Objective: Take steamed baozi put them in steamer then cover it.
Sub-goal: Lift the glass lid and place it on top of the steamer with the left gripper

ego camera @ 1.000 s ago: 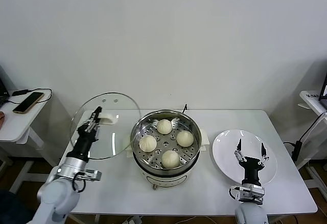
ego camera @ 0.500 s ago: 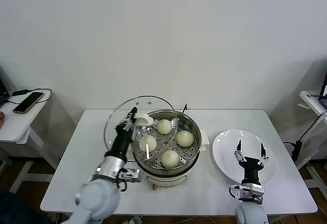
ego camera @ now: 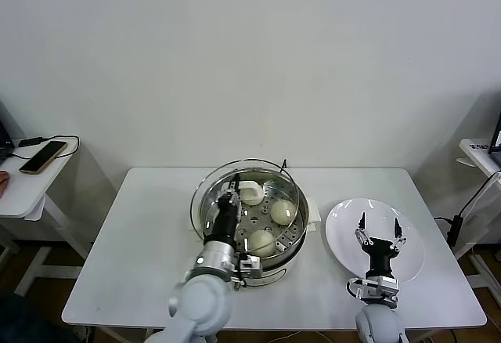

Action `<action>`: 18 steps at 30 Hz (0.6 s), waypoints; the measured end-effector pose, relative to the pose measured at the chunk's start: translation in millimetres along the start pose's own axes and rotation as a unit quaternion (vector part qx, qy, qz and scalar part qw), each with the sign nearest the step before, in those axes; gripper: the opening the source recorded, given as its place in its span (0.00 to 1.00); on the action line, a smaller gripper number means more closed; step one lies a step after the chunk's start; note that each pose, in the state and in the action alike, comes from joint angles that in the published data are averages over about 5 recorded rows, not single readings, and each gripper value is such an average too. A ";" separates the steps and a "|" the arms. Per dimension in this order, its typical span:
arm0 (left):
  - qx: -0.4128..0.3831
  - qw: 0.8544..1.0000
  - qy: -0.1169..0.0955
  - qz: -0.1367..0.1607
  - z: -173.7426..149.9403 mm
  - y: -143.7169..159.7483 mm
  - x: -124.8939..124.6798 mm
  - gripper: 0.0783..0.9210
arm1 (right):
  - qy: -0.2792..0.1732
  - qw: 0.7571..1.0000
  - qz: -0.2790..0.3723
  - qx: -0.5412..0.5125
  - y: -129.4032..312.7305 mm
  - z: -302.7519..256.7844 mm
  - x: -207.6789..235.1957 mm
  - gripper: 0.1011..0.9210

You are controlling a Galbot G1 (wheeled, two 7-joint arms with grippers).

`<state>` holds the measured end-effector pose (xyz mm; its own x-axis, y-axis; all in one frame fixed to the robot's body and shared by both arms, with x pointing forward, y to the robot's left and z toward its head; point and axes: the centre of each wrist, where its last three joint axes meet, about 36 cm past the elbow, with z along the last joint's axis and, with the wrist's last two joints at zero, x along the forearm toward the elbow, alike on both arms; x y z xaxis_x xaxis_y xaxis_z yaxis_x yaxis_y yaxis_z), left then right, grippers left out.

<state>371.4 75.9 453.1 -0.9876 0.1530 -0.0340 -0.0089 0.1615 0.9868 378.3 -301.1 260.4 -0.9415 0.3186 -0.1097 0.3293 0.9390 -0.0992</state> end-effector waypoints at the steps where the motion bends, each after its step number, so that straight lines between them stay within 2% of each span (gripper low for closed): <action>1: -0.001 1.000 0.001 0.001 -3.7 -1.4 -0.4 0.13 | 0.000 1.000 0.000 0.000 -0.1 0.4 -0.5 0.88; 18: -0.041 0.999 0.008 0.015 -34.4 -24.1 -7.5 0.13 | 0.004 1.000 0.004 0.002 -3.0 3.3 -1.5 0.88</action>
<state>373.6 37.3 435.0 -0.9901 0.1403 -0.0032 0.0076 0.0758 0.9971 379.0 -304.8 257.7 -0.9392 0.3278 -0.1020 0.3377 0.9357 -0.1026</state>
